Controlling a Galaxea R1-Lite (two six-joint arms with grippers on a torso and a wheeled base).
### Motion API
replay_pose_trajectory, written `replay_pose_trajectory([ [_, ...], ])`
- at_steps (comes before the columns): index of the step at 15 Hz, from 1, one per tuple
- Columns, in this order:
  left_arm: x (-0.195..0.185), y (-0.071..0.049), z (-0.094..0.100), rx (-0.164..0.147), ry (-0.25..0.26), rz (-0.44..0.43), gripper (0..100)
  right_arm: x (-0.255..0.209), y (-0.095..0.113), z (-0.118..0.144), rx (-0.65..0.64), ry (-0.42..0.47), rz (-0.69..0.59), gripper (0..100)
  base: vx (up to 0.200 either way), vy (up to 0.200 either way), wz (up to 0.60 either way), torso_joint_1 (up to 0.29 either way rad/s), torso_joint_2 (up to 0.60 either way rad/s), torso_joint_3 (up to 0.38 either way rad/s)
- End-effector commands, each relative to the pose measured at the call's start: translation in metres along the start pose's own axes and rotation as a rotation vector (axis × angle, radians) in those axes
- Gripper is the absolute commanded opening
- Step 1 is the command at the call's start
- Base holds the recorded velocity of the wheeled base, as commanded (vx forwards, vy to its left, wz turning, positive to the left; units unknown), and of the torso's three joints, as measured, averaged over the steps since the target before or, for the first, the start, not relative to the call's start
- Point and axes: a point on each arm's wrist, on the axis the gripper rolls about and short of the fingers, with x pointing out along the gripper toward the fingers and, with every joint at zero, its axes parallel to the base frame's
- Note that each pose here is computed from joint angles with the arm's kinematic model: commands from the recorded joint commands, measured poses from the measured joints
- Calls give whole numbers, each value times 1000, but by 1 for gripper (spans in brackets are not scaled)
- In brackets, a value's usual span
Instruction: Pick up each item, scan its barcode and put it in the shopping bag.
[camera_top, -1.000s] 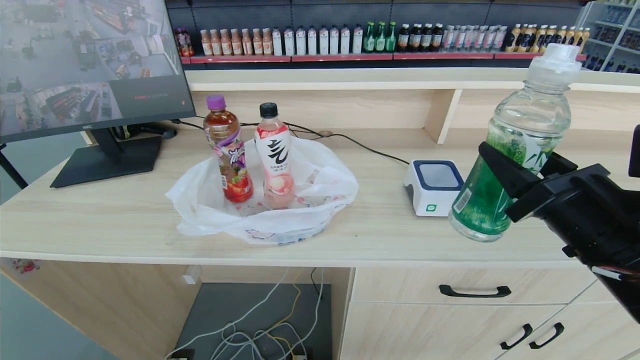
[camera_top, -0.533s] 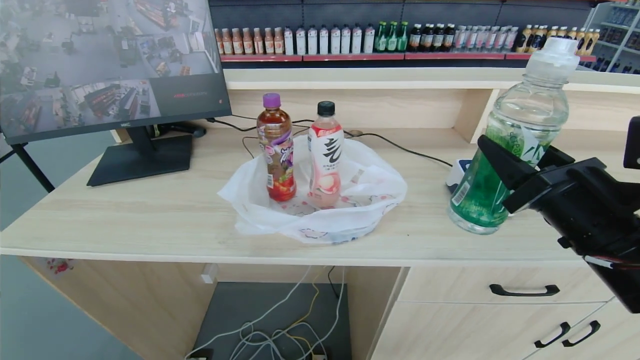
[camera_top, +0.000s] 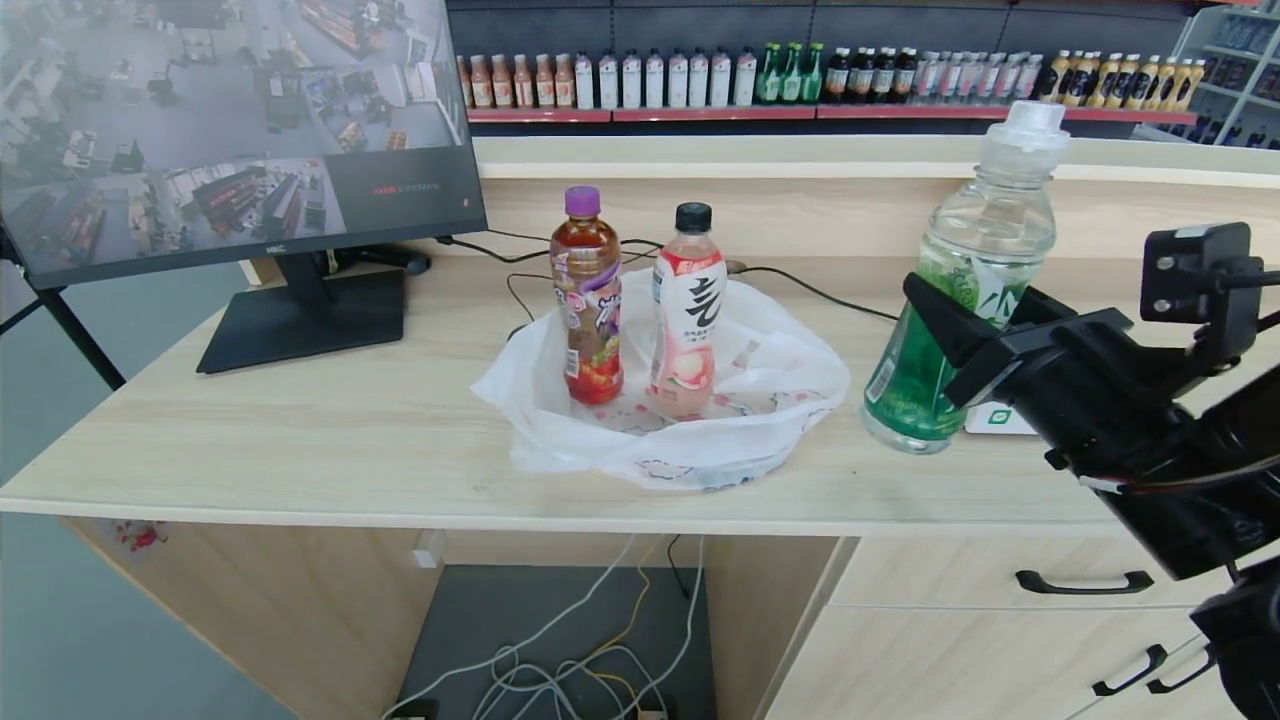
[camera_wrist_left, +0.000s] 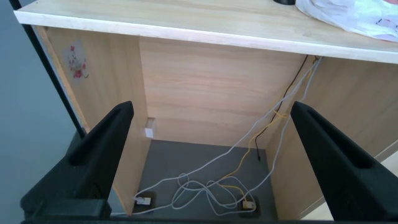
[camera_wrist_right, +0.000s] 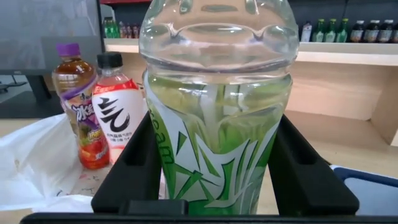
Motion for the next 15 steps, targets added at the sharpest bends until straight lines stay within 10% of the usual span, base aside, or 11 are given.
replay_pose_trajectory([
  [1,0,0,0,0,0,0,100,12,7,-11,6,14,18,0,0,0,0,0,0,0],
  [15,0,0,0,-2,0,0,100,86,50,-55,50,-46,104,0,0,0,0,0,0,0],
])
